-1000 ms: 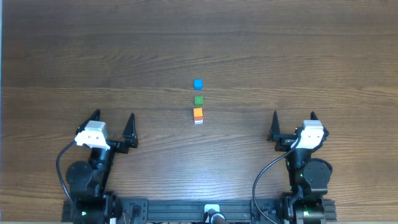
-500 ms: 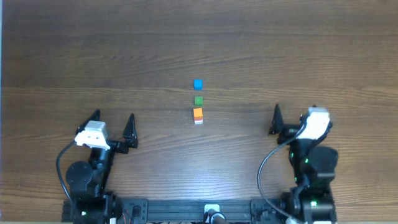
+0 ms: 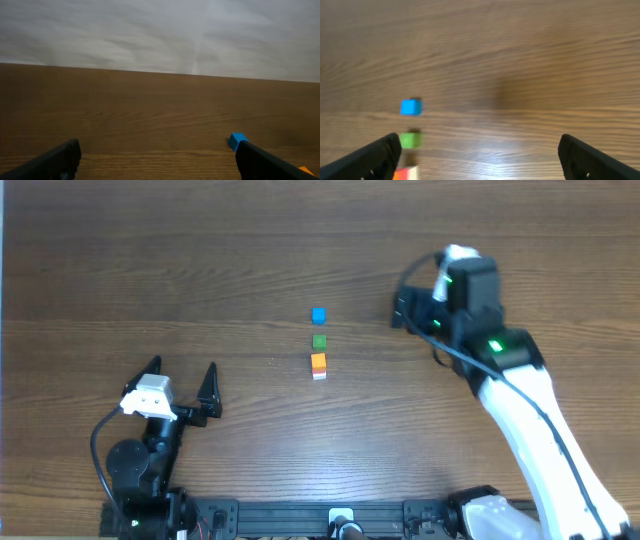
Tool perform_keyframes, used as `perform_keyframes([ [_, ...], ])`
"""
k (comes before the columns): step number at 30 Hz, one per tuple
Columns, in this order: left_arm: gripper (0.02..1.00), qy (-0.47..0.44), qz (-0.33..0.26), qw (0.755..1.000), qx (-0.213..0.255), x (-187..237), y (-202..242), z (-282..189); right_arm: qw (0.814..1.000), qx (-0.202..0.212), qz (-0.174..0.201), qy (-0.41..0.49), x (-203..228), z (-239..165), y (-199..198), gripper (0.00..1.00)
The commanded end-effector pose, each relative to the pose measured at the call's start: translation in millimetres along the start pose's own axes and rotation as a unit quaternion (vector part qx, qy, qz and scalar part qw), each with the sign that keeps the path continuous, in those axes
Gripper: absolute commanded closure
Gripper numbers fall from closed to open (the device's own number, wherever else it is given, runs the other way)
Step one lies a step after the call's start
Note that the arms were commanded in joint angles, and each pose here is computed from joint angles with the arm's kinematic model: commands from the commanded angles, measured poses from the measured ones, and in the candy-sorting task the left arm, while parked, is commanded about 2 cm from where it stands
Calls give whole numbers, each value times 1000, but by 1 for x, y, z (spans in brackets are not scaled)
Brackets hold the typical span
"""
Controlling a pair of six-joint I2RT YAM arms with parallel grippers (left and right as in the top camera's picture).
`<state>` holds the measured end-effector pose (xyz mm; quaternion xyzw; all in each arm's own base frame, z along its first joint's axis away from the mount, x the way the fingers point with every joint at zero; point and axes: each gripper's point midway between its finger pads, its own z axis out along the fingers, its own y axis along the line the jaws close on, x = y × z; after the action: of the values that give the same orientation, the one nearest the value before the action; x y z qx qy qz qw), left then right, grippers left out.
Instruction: Stack Cubes
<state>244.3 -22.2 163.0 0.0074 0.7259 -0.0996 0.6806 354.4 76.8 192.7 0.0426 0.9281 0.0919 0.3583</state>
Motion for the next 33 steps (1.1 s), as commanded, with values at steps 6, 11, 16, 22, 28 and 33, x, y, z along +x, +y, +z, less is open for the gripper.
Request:
perform_keyframes([
  [6,20,1,5,1000,4,2,-1,0,984,6,-4,181,52,66,95,9],
  [11,20,1,5,1000,4,2,-1,0,969,29,-22,246,86,85,118,7],
  [16,23,1,5,1000,4,2,-1,0,962,31,-46,269,105,105,139,9],
  [22,20,1,5,1000,4,2,-1,0,957,36,-58,283,117,122,147,9],
  [28,20,1,5,1000,4,2,-1,0,952,49,-62,297,130,135,142,7],
  [33,20,1,5,1000,4,2,-1,0,948,56,-65,307,140,146,139,51],
])
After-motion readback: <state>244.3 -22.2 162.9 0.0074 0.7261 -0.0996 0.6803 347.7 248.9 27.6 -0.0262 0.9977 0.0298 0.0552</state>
